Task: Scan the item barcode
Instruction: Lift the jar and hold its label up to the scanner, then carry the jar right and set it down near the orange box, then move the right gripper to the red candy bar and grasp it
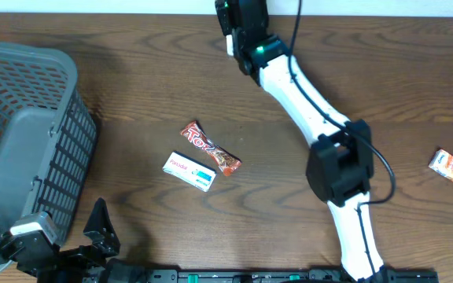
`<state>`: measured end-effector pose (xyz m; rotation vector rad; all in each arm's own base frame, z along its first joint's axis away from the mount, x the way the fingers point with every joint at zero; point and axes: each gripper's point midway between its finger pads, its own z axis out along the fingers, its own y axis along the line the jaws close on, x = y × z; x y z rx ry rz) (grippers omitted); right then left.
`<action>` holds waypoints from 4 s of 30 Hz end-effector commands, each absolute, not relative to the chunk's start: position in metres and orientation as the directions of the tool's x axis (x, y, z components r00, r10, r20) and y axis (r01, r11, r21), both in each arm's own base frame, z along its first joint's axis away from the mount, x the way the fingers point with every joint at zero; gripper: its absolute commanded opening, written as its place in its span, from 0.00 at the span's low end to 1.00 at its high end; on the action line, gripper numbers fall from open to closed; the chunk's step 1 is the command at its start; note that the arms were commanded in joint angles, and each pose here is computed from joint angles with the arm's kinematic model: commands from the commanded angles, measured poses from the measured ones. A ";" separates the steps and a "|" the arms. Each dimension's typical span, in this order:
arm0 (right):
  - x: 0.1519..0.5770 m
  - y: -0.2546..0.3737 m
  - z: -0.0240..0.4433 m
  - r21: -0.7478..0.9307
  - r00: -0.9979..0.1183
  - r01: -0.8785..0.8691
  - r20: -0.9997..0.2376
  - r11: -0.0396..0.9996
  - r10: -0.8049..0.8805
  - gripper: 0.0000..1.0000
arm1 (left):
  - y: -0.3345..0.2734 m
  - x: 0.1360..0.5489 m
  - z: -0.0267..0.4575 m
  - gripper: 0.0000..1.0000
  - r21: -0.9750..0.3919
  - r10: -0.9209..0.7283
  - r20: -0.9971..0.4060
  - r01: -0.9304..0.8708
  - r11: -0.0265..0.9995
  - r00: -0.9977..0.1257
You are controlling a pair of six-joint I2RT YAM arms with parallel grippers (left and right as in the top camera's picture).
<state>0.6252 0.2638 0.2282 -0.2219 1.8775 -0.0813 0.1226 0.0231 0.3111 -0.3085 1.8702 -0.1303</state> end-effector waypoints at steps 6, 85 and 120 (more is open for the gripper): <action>0.658 0.255 0.187 -0.285 -0.208 -0.054 -0.934 0.957 -0.290 0.58 | 0.022 0.123 0.312 0.98 -0.247 -0.278 -0.916 -0.141 0.959 -0.287; 0.361 -0.282 0.040 0.089 -0.586 0.800 -0.099 0.593 0.804 0.84 | 0.022 0.123 0.312 0.97 -0.247 -0.278 -0.916 -0.141 0.959 -0.287; 0.455 0.105 0.157 0.335 -0.983 -0.069 -0.186 0.940 -0.006 0.99 | 0.022 0.123 0.312 0.98 -0.247 -0.278 -0.916 -0.141 0.959 -0.287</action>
